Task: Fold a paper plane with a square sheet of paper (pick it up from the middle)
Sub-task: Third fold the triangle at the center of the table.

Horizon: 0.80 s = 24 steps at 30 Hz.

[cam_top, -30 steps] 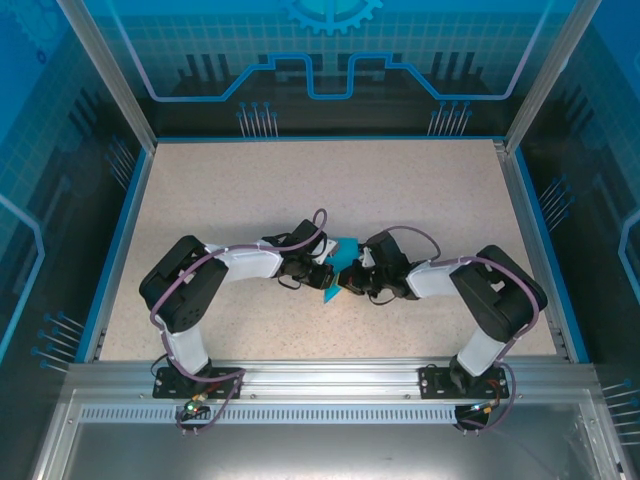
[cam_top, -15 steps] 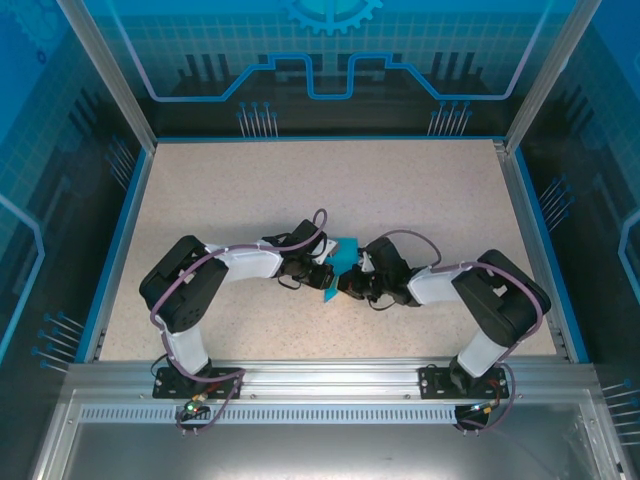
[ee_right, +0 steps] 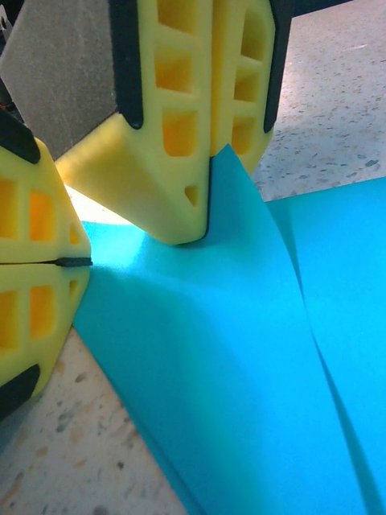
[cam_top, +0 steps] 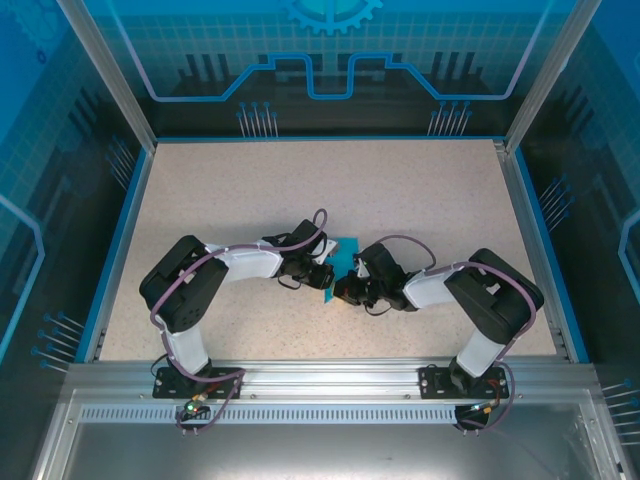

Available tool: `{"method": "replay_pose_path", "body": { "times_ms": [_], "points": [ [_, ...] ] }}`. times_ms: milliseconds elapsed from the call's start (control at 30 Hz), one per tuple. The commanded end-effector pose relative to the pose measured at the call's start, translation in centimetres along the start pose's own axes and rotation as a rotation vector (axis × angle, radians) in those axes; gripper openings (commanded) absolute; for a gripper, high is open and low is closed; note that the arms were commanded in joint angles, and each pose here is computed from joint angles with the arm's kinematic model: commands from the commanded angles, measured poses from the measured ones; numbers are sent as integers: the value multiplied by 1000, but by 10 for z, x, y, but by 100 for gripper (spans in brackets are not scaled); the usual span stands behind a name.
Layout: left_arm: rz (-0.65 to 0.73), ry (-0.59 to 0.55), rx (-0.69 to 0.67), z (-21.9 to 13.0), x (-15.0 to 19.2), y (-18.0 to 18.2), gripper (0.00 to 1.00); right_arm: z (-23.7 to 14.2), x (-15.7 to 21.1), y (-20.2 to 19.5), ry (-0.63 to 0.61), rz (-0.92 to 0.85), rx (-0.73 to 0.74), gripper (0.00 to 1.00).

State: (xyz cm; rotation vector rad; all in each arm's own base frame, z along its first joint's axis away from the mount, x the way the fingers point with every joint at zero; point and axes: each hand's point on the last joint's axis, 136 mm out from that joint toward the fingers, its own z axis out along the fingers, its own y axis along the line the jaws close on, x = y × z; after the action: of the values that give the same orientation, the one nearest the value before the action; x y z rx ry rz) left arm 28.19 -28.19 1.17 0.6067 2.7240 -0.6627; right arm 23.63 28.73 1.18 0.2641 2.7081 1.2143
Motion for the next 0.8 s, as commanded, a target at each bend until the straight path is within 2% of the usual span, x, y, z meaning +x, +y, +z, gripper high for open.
{"method": "replay_pose_path", "body": {
  "times_ms": [0, 233, 400, 767],
  "points": [
    [-18, 125, -46, 17, 38, 20, 11, 5, 10, -17, 22, -2, 51, 5],
    [-19, 131, -47, 18, 42, 20, 11, -5, 8, 13, 0, -32, -31, 6],
    [-21, 132, -45, 19, 42, 21, 11, 1, 12, 19, 2, -24, -58, 6],
    [-17, 138, -48, 21, 42, 22, 10, 16, 20, 0, 18, 11, -25, 6]
  ]
}}
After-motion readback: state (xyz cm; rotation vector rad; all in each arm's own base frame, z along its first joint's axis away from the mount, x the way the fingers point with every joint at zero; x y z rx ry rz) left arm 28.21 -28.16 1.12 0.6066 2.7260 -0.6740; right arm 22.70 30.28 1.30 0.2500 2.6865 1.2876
